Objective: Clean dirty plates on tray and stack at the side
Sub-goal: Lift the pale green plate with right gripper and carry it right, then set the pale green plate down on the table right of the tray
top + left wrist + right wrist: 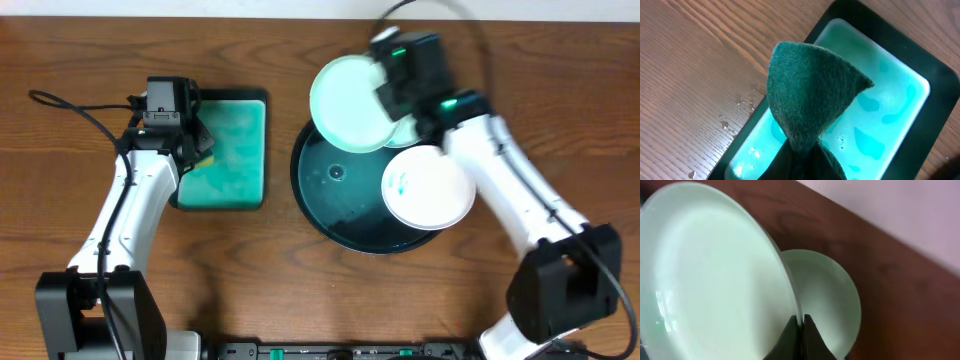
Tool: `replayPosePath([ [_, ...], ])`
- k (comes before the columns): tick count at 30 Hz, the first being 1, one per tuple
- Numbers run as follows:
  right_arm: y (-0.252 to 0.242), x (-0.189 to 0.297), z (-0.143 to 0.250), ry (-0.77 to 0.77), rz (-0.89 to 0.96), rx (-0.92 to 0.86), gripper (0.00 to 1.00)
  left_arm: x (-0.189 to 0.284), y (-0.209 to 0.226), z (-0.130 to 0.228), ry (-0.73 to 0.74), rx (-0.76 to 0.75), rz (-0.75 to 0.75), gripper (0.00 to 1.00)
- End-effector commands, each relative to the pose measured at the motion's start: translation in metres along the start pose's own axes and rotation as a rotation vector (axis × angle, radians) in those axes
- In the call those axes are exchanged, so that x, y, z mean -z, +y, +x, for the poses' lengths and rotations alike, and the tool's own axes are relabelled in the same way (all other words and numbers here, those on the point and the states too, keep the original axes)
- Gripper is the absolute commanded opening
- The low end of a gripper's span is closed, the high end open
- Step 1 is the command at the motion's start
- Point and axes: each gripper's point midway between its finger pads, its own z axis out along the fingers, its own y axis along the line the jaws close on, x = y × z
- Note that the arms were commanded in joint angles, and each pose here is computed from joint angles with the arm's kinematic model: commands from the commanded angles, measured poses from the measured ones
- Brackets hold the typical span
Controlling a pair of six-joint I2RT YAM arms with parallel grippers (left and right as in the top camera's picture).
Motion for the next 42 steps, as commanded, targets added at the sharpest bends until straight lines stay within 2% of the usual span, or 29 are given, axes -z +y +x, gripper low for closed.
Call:
replayPosePath([
  [1,-0.018,0.010,0.001,-0.054,-0.311,-0.375,0.01,-0.001,0.004,0.002,0.004,-0.015,-0.010,0.07],
  [4,-0.069,0.019,0.015,-0.065,-0.318,-0.562,0.01,-0.001,0.004,0.002,0.004,-0.016,-0.010,0.07],
  [9,-0.163,0.035,0.061,-0.064,-0.154,-0.771,0.01,-0.001,0.004,0.002,0.005,-0.016,-0.010,0.07],
  [14,-0.249,0.060,0.131,-0.008,0.157,-1.020,0.01,-0.001,0.004,0.002,0.004,-0.016,-0.010,0.07],
  [18,-0.284,0.076,0.176,0.032,0.335,-1.118,0.01,-0.001,0.004,0.002,0.004,-0.016,-0.010,0.07],
  [23,-0.292,0.069,0.211,0.042,0.442,-1.150,0.01,-0.001,0.004,0.002,0.004,-0.015,-0.010,0.07],
  [29,-0.279,0.040,0.242,0.021,0.439,-1.150,0.01,-0.001,0.004,0.002,0.004,-0.015,-0.010,0.07],
  [36,-0.259,-0.005,0.283,0.125,0.364,-1.192,0.01,-0.001,0.004,0.002,0.004,-0.015,-0.010,0.07],
  [37,-0.258,-0.009,0.287,0.132,0.363,-1.195,0.07,-0.001,0.004,0.002,0.004,-0.015,-0.010,0.07],
  [39,-0.258,-0.014,0.291,0.138,0.361,-1.179,0.25,-0.001,0.004,0.002,0.004,-0.015,-0.010,0.07],
  [42,-0.262,-0.011,0.285,0.135,0.359,-1.142,0.36,-0.001,0.004,0.002,0.004,-0.015,-0.010,0.07],
])
